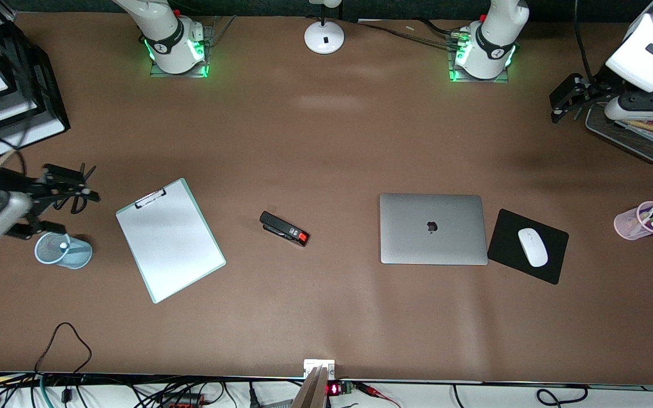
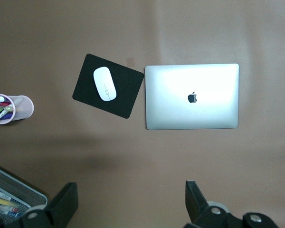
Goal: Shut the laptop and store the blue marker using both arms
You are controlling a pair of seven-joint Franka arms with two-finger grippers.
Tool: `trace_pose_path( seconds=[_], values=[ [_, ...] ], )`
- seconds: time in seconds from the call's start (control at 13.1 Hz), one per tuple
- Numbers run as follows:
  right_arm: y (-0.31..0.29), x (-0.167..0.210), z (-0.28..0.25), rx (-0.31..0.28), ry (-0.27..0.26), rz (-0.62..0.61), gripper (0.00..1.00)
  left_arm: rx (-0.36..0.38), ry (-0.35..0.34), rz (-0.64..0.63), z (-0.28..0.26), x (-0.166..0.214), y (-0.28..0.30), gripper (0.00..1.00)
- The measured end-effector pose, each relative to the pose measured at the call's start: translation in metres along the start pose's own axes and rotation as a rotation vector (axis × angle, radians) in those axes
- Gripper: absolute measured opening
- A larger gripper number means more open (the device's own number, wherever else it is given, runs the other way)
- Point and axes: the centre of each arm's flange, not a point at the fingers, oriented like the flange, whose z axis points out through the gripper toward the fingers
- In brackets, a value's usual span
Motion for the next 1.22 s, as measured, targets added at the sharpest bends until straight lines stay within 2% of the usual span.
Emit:
trace_pose_path(
  seconds=[0.23, 0.53, 0.69, 0.84, 1.07, 1.22],
  values=[
    [0.002, -0.013, 0.007, -0.037, -0.117, 0.249, 1.00, -0.003, -0.008, 0.000, 0.003, -0.002, -0.002, 1.00],
    [0.016, -0.035, 0.001, -0.204, -0.243, 0.486, 1.00, -0.003, -0.011, 0.005, 0.005, -0.002, -0.003, 1.00],
    [0.017, -0.044, -0.006, -0.282, -0.292, 0.525, 1.00, -0.003, -0.013, 0.006, 0.005, -0.002, -0.003, 1.00],
    [0.015, -0.049, -0.014, -0.311, -0.277, 0.533, 1.00, -0.003, -0.016, 0.011, 0.007, -0.002, -0.001, 1.00],
    [0.015, -0.062, -0.022, -0.323, -0.213, 0.537, 1.00, -0.003, -0.026, 0.023, 0.012, -0.001, 0.004, 1.00],
    [0.013, -0.075, -0.030, -0.321, -0.197, 0.545, 1.00, -0.004, -0.033, 0.032, 0.016, 0.001, 0.002, 1.00]
  ],
)
